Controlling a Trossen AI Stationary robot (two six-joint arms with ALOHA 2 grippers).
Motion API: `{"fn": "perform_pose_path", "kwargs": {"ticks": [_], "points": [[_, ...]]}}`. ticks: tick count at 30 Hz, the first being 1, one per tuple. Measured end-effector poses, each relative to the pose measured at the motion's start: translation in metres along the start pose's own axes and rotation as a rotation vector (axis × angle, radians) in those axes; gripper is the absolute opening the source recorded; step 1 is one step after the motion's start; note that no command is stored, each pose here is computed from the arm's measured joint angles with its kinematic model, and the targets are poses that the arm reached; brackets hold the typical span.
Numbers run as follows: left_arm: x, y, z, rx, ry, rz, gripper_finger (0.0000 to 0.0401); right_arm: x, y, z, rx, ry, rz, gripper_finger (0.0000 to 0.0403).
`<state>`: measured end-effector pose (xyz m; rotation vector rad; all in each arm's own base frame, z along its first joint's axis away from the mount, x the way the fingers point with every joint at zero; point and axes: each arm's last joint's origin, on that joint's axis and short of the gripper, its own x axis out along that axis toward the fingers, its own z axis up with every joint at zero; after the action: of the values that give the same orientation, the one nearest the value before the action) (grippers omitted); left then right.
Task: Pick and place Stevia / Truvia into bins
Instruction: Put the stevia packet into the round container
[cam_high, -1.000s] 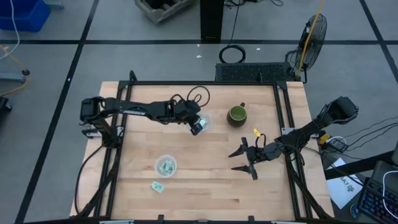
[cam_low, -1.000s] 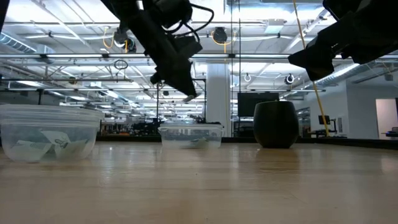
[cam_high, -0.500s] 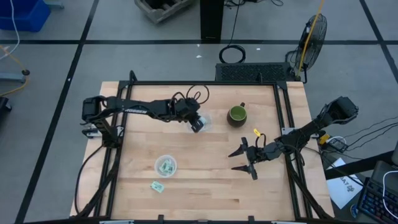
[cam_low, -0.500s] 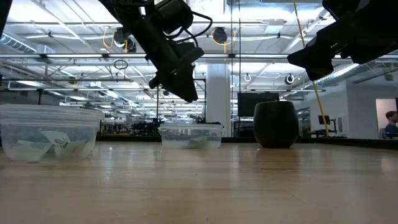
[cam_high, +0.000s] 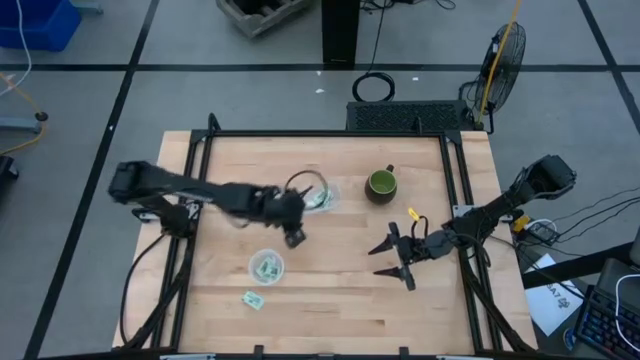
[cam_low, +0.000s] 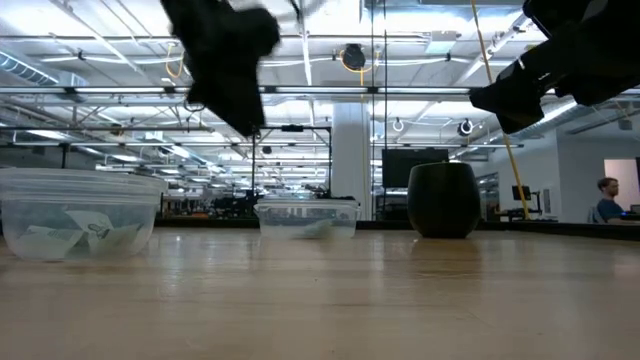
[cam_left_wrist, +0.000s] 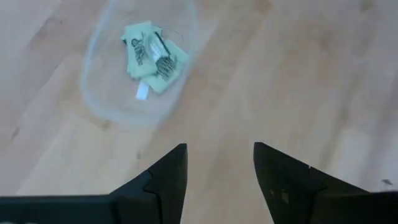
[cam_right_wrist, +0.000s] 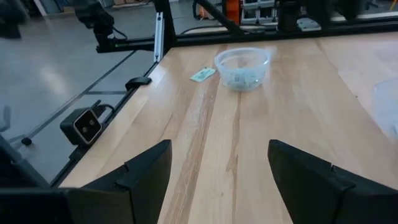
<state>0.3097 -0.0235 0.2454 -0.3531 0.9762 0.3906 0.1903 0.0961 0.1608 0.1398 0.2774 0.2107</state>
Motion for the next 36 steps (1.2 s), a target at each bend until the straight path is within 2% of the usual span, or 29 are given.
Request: {"fn": "perform_pose_path", "kwargs": {"ticks": [5, 10, 17, 22, 24, 30, 33, 36], "points": [[-0.051, -0.034, -0.038, -0.076, 0.005, -0.095, 0.0191, -0.003, -0.001, -0.005, 0.002, -0.008, 0.003, 0.0258], [-0.068, -0.056, -0.076, -0.186, 0.060, -0.061, 0.0191, -0.005, -0.002, -0.005, 0.013, -0.046, 0.013, 0.0258], [-0.066, -0.095, -0.128, -0.276, 0.158, -0.069, 0.0191, -0.006, -0.002, -0.005, 0.021, -0.059, 0.016, 0.0258], [-0.066, -0.108, -0.159, -0.355, 0.252, -0.026, 0.0191, -0.006, -0.002, -0.005, 0.018, -0.058, 0.016, 0.0258], [-0.059, -0.110, -0.168, -0.382, 0.308, 0.024, 0.0191, -0.006, -0.002, -0.005, 0.015, -0.058, 0.016, 0.0258], [-0.027, -0.119, -0.184, -0.395, 0.491, 0.124, 0.0191, -0.006, -0.002, -0.005, 0.012, -0.058, 0.016, 0.0258], [-0.017, -0.121, -0.185, -0.370, 0.495, 0.128, 0.0191, -0.006, -0.002, -0.005, 0.012, -0.058, 0.016, 0.0258], [-0.016, -0.123, -0.182, -0.359, 0.442, 0.108, 0.0191, -0.006, -0.002, -0.005, 0.012, -0.058, 0.016, 0.0258]]}}
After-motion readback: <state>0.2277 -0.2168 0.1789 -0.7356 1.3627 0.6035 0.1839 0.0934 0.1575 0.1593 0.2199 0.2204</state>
